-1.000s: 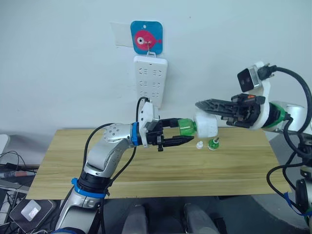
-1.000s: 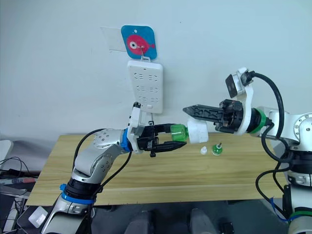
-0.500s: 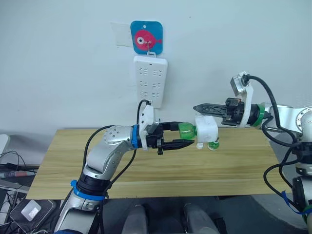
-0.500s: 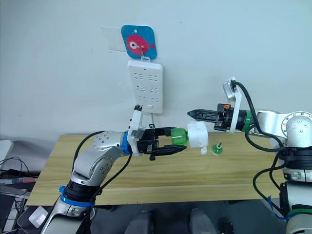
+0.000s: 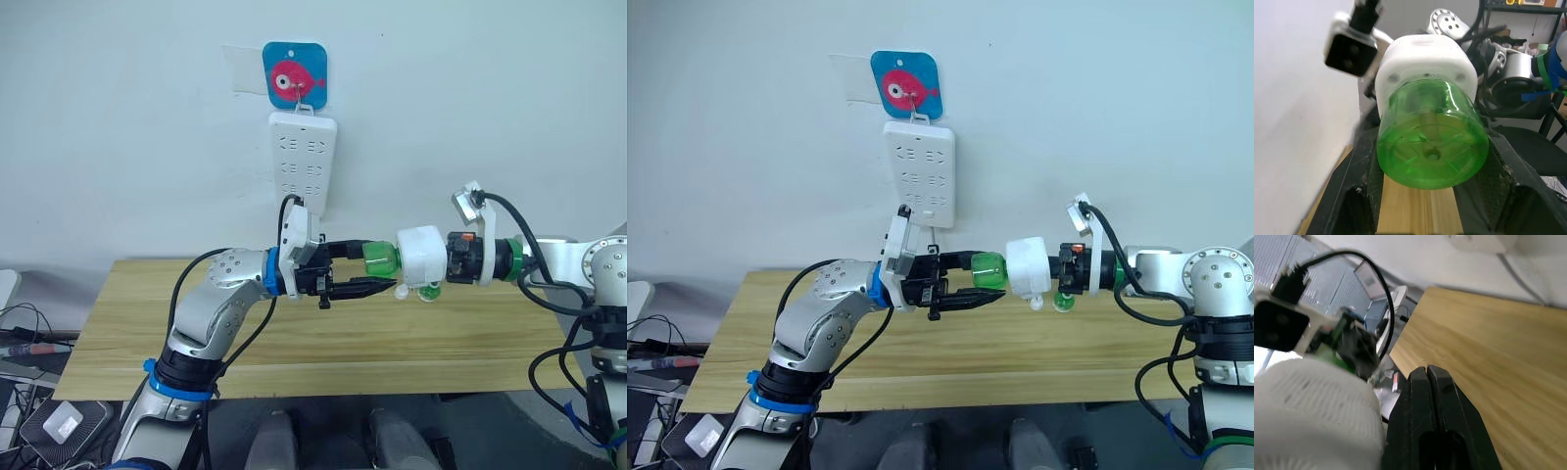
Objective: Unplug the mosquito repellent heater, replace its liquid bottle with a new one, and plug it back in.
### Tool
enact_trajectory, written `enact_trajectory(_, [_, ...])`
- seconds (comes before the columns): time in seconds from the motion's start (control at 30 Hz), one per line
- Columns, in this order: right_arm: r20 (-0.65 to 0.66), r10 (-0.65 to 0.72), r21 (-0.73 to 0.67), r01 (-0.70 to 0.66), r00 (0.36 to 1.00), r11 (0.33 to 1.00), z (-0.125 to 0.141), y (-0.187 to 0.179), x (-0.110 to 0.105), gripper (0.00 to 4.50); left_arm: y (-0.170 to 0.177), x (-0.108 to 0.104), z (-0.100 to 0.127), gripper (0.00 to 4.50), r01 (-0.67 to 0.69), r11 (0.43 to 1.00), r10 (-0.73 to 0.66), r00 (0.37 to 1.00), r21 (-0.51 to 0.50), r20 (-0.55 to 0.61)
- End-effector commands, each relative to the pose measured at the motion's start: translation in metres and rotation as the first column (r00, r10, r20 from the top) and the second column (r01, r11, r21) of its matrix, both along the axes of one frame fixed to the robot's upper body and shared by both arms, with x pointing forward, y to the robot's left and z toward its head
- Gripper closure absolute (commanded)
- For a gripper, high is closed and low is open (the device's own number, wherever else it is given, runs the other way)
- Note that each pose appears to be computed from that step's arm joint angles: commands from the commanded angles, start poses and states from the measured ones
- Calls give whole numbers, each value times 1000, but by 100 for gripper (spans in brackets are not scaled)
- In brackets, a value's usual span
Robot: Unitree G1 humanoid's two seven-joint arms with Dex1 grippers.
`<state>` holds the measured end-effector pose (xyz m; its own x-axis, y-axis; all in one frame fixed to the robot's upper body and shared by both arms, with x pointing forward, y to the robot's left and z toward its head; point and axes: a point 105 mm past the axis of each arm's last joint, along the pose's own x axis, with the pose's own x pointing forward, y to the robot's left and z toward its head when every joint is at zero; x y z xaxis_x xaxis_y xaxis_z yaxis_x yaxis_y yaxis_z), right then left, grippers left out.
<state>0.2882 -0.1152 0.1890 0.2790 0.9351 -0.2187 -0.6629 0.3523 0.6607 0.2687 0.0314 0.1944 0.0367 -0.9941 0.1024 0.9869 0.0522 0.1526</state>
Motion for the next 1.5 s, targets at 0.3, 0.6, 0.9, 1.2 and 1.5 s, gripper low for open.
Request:
enact_trajectory(0.3, [5, 193, 62, -192, 981, 979, 13, 6, -42, 448, 3, 11, 6, 228, -71, 997, 71, 996, -9, 49])
enact_trajectory(0.6, [-43, 280, 168, -269, 959, 948, 29, 8, -65, 448, 4, 15, 2, 228, -95, 995, 94, 994, 6, 61])
enact_trajectory(0.9, [-46, 257, 159, -247, 965, 956, 27, 9, -65, 448, 3, 15, 1, 228, -90, 996, 89, 994, 8, 61])
enact_trajectory(1.2, [-4, 216, 7, -216, 976, 976, 5, 4, -64, 448, 3, 12, 0, 228, -77, 997, 76, 996, 7, 47])
enact_trajectory(1.5, [367, 269, -427, -96, 890, 899, -40, -47, -34, 387, 16, -2, -15, 228, 19, 998, -11, 990, 55, -139])
